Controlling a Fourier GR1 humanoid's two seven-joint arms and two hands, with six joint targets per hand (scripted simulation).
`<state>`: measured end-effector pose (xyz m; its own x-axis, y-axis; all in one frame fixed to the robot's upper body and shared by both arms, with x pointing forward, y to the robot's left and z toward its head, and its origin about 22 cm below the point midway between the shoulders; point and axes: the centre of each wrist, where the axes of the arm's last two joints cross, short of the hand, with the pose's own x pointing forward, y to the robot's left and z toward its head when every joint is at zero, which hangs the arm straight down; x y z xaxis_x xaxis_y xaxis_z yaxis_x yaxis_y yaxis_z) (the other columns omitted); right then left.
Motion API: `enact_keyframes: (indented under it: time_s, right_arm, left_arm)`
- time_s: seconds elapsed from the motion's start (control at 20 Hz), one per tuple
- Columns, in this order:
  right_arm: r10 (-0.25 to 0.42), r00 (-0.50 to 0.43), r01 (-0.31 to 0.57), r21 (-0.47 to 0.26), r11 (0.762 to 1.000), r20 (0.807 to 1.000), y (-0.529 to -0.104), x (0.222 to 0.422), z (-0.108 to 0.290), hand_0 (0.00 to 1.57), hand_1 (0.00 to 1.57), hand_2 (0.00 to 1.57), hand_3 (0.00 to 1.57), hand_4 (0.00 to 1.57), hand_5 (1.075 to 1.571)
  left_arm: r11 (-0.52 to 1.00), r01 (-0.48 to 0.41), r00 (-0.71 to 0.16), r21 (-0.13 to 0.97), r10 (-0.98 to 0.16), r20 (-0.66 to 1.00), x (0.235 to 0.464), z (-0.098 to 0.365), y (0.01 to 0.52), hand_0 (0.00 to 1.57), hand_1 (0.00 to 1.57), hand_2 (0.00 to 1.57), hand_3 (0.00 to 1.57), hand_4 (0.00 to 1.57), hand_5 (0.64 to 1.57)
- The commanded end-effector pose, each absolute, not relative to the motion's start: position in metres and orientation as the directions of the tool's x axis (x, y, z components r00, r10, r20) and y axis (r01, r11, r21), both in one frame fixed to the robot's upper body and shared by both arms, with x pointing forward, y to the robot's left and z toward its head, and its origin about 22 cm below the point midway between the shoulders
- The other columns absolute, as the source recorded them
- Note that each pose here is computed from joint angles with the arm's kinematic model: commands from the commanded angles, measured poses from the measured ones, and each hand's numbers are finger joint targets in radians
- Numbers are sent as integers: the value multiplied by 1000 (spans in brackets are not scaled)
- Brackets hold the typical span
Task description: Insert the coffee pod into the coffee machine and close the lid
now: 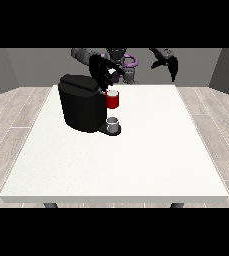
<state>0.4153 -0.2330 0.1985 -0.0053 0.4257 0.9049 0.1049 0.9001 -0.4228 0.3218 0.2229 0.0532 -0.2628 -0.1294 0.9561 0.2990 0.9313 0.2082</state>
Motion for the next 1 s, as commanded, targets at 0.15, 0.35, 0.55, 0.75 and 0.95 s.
enact_keyframes:
  time_s: [0.15, 0.35, 0.55, 0.75, 0.95]
  right_arm:
    - [412, -314, 42, -421, 906, 855, -173, 404, 264, 0, 0, 0, 0, 0, 1571]
    - [432, -301, 84, -428, 900, 850, -187, 402, 276, 0, 0, 0, 0, 0, 1571]
    - [423, -295, 103, -412, 905, 857, -201, 398, 291, 0, 0, 0, 0, 0, 1571]
    - [397, -322, 138, -372, 918, 860, -211, 394, 302, 0, 0, 0, 0, 0, 1571]
    - [372, -389, 132, -349, 928, 842, -207, 401, 311, 0, 0, 0, 0, 53, 1571]
  left_arm:
    - [903, 356, -312, 241, -128, 941, 335, 71, 209, 0, 0, 0, 0, 395, 1571]
    - [883, 403, -357, 242, -92, 930, 338, 79, 197, 0, 0, 0, 0, 362, 1571]
    - [870, 426, -362, 246, -86, 928, 343, 87, 191, 0, 0, 0, 0, 215, 1571]
    - [855, 448, -391, 262, -77, 917, 347, 97, 173, 0, 0, 0, 0, 328, 1571]
    - [835, 467, -441, 291, -65, 895, 348, 121, 165, 0, 0, 0, 0, 318, 1571]
